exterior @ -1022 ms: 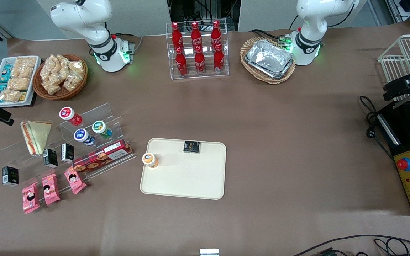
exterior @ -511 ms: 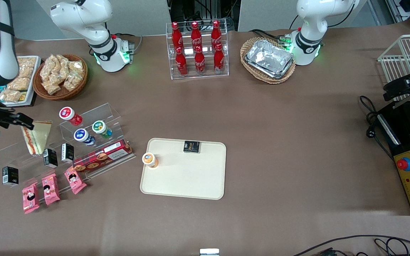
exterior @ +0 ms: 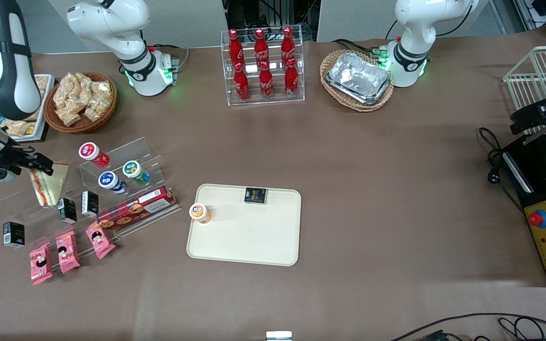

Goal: Place sandwich on tray
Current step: 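Close the right gripper on the wrapped sandwich's edge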

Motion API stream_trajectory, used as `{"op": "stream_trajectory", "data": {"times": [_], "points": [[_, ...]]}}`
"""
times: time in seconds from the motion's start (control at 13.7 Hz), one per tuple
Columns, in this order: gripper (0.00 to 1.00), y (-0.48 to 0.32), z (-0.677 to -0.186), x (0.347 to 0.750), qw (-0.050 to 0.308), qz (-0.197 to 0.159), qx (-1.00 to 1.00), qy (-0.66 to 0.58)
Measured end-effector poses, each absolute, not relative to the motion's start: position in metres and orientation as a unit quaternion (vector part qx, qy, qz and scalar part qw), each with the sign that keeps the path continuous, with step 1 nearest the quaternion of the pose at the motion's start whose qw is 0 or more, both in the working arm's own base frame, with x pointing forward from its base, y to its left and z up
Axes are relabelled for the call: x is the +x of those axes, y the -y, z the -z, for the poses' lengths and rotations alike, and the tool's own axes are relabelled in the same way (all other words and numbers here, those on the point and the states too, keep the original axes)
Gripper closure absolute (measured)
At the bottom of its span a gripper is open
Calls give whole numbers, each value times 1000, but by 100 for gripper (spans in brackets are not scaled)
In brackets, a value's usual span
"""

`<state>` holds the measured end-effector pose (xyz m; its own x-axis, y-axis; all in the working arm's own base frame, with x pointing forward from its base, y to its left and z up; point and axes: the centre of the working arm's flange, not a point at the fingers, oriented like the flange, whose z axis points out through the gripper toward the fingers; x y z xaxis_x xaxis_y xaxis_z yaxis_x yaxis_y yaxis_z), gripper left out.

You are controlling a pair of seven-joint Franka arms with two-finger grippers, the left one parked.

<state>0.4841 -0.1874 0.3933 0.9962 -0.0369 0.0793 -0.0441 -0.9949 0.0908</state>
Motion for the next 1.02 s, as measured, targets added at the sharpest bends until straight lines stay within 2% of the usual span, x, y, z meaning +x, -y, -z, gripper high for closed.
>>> {"op": "stream_trajectory", "data": {"times": [0.44, 0.66, 0.73, 0.8, 0.88, 0.95, 1.02], "points": [[0, 187, -365, 491, 60, -38, 997, 16], [4, 187, -358, 493, 64, -36, 997, 15], [15, 186, -357, 494, 64, -36, 997, 15], [15, 186, -358, 494, 64, -37, 997, 15], [19, 186, -358, 494, 64, -37, 997, 14], [29, 186, -358, 494, 64, -37, 997, 15], [30, 185, -358, 494, 64, -37, 997, 14]]}}
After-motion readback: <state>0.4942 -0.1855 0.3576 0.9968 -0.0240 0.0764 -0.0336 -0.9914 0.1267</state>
